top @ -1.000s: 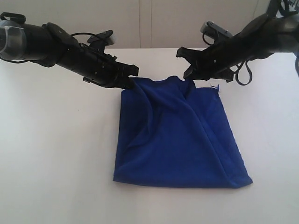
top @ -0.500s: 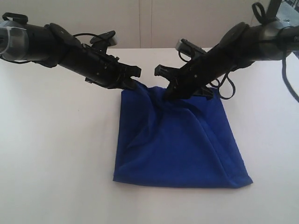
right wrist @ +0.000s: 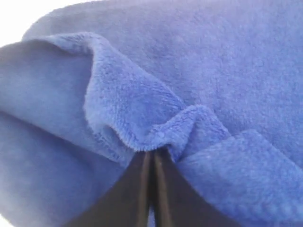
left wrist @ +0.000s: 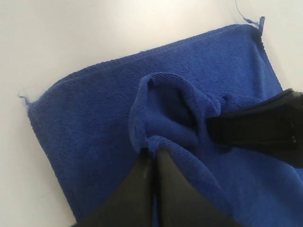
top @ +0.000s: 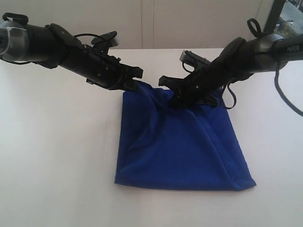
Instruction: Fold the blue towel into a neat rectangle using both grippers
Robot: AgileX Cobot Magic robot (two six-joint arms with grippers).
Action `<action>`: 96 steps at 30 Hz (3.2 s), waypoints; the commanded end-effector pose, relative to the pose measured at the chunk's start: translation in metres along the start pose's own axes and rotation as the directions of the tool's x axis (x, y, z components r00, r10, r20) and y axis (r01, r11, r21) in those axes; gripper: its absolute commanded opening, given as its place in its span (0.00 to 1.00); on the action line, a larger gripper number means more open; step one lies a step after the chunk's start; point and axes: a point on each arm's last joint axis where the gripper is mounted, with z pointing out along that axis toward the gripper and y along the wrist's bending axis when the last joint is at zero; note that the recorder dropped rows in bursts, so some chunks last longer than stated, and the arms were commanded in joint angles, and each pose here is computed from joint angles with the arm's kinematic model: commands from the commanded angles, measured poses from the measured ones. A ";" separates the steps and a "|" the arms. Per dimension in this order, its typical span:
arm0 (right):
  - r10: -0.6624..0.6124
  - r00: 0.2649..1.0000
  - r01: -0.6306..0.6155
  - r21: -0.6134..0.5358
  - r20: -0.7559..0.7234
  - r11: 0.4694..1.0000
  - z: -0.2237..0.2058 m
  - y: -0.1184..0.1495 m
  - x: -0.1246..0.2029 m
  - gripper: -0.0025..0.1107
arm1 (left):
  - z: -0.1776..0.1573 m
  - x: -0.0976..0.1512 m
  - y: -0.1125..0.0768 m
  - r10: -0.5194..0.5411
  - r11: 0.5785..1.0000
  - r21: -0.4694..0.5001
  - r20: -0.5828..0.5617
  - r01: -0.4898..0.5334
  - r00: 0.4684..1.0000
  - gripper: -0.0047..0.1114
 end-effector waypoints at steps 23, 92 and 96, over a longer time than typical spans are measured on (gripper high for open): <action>-0.674 0.737 0.673 -0.032 -0.055 0.739 -0.053 0.013 -0.033 0.21 | -0.002 0.000 -0.007 -0.010 0.999 0.037 -0.018 0.011 1.000 0.04; -0.609 0.791 0.598 0.139 0.056 0.789 -0.233 0.039 0.038 0.02 | -0.166 -0.003 -0.084 0.426 0.883 0.331 -0.269 -0.332 0.864 0.04; -0.618 0.784 0.607 0.135 0.060 0.783 -0.246 0.042 0.056 0.02 | -0.182 -0.001 -0.096 0.429 0.873 0.360 -0.248 -0.328 0.869 0.04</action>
